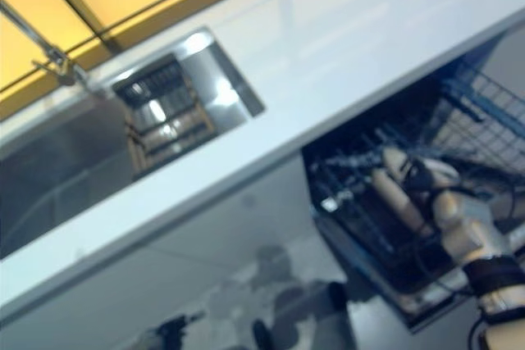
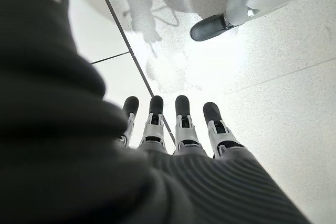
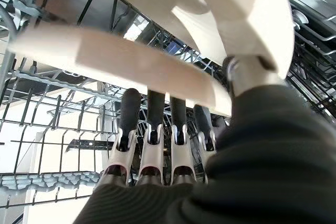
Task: Take plates into dishwasher
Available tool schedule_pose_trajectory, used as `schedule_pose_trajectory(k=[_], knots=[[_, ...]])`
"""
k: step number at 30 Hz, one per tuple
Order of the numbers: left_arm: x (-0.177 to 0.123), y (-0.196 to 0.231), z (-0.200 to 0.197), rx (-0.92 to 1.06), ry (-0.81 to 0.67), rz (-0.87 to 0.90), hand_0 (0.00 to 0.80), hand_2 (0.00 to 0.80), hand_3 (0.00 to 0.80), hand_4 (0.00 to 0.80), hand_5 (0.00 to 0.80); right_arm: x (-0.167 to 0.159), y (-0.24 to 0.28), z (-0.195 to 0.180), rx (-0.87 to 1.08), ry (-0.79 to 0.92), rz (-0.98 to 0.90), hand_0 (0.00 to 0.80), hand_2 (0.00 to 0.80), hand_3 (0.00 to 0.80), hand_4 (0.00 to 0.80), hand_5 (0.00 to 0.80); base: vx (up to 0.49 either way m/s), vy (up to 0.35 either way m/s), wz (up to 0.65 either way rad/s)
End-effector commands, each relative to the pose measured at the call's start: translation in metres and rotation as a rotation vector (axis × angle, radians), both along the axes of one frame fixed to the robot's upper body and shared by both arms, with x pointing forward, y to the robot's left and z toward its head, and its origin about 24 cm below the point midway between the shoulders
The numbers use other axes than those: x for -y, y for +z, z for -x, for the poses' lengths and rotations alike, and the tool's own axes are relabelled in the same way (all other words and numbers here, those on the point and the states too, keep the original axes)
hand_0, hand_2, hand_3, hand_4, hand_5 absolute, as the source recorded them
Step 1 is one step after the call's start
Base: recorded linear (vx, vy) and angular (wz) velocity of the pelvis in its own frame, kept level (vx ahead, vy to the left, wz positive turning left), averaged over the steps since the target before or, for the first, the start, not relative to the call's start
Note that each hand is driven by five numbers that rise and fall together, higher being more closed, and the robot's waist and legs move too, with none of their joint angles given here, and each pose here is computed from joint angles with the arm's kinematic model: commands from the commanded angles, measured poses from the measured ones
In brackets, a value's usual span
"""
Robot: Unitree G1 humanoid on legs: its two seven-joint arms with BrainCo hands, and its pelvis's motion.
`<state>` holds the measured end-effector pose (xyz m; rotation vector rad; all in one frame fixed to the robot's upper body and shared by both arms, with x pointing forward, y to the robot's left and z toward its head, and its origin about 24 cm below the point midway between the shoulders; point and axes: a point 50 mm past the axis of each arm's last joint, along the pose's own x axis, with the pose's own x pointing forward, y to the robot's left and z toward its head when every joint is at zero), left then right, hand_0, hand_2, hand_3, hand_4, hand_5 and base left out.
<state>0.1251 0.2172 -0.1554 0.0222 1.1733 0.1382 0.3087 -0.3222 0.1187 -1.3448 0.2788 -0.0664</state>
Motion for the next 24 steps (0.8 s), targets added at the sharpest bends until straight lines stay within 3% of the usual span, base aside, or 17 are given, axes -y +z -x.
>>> schedule_pose_trajectory(k=[1,17,24], knots=[[-0.028,0.005,0.0,-0.034,-0.003,-0.091,0.0,0.0,0.0,0.0,0.0,-0.006,0.017,-0.007,0.075,0.011,-0.06,0.0,0.0,0.0,0.0,0.0,0.0,0.0,0.0],[-0.047,0.009,0.005,-0.052,0.019,-0.141,0.0,0.0,0.0,0.0,0.0,0.041,0.161,-0.014,0.224,-0.092,-0.116,0.0,0.0,0.0,0.0,0.0,0.003,-0.001,-0.01],[-0.051,0.009,0.008,-0.064,0.027,-0.145,0.0,0.0,0.0,0.0,0.0,0.068,0.168,-0.005,0.268,-0.229,-0.3,0.0,0.0,0.0,0.0,0.0,0.002,0.007,0.0]])
